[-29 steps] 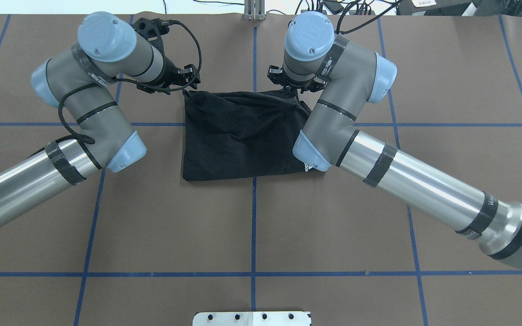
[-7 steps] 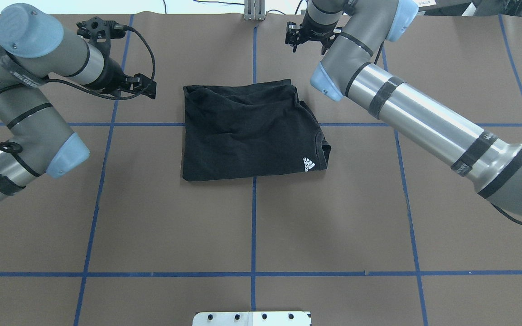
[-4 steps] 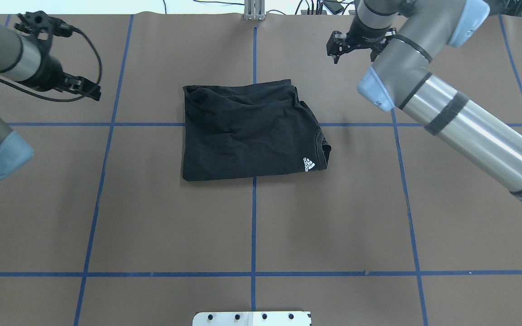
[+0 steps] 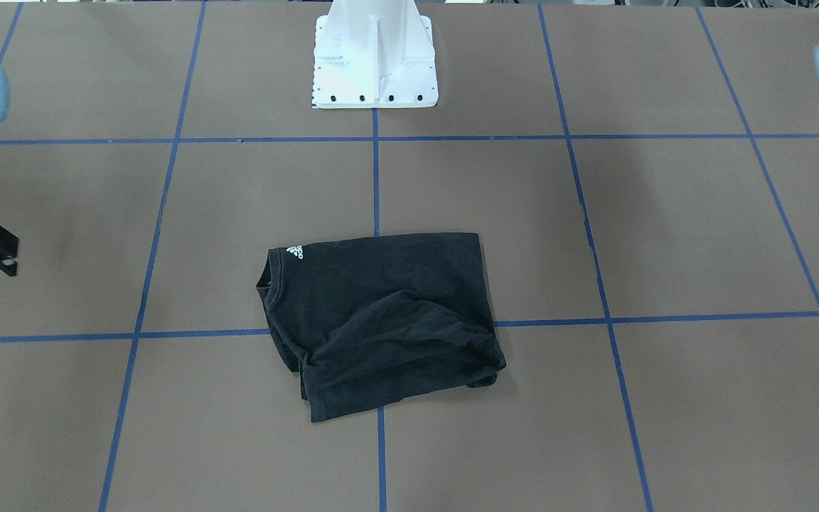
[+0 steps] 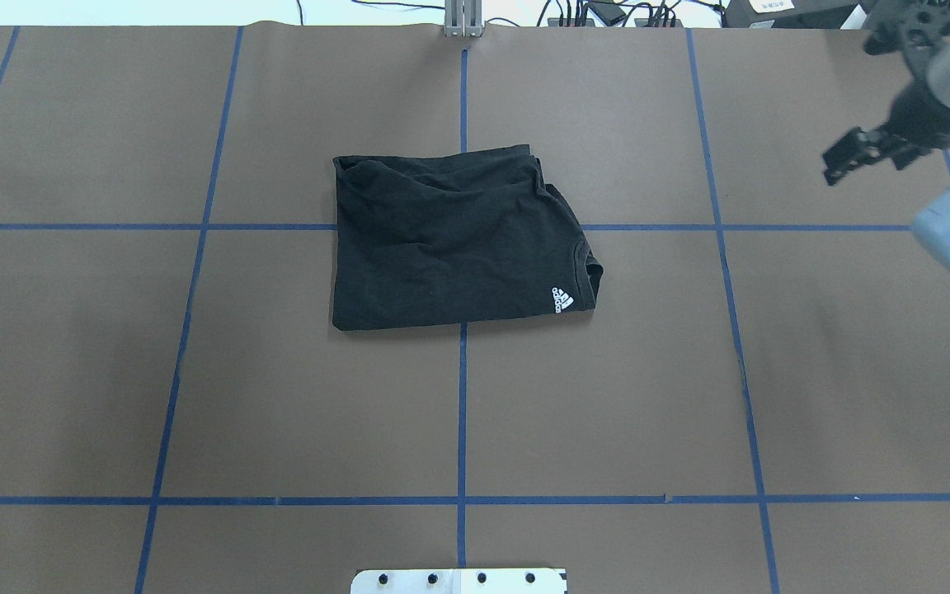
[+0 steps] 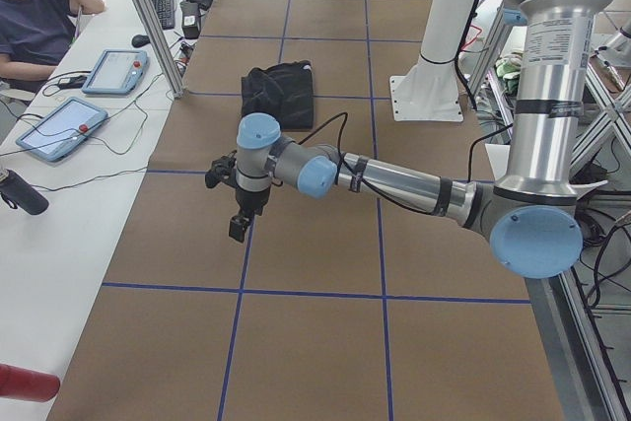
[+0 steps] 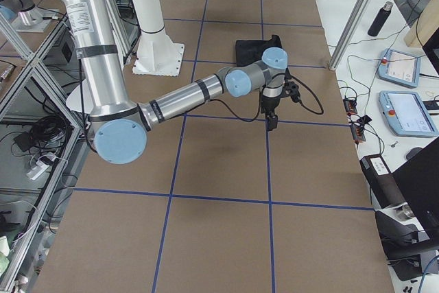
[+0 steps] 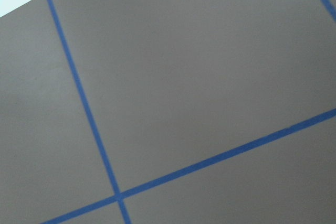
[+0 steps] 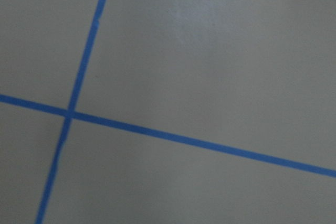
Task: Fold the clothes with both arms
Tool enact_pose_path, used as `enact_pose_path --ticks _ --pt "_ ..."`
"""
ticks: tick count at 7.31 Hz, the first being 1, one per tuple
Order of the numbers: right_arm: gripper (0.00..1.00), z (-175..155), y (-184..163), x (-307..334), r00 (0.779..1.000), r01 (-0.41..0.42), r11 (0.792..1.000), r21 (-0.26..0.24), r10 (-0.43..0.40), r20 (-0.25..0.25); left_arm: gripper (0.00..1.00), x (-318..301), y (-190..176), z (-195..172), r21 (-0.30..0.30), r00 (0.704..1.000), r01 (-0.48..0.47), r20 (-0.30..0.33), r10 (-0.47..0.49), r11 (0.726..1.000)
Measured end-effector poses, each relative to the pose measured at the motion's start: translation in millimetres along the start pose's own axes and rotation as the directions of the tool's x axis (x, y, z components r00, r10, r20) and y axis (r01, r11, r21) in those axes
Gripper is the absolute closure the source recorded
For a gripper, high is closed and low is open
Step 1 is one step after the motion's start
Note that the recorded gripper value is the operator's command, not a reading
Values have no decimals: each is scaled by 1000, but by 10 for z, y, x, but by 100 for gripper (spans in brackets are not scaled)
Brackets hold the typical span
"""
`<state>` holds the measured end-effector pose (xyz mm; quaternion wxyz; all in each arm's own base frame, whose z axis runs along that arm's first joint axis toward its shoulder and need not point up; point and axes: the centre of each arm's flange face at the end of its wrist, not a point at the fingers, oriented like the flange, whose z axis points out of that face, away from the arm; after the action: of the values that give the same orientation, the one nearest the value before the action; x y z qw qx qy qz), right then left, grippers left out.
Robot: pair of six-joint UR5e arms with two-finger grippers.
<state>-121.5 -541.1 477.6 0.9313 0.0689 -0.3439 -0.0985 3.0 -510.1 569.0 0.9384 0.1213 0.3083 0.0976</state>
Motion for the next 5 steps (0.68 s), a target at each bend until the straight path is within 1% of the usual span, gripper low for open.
enact_pose_path --ticks 1,2,3,4,5 --pt "0 -11 360 500 1000 22 1000 -21 -21 11 0 -256 292 15 -49 997 74 0 -74 996" --pt "0 -10 696 907 999 27 999 -38 -26 26 0 -411 506 58 -111 990 141 7 -142 984" --pt "0 35 966 1167 999 12 998 -57 -10 35 0 -505 640 82 -160 983 183 13 -183 970" --pt "0 90 1132 1304 999 -3 997 -74 5 36 0 -648 767 37 -181 979 204 10 -205 962" --pt "0 118 1209 1361 999 -13 997 -82 16 36 0 -802 882 -66 -176 974 219 -11 -224 960"
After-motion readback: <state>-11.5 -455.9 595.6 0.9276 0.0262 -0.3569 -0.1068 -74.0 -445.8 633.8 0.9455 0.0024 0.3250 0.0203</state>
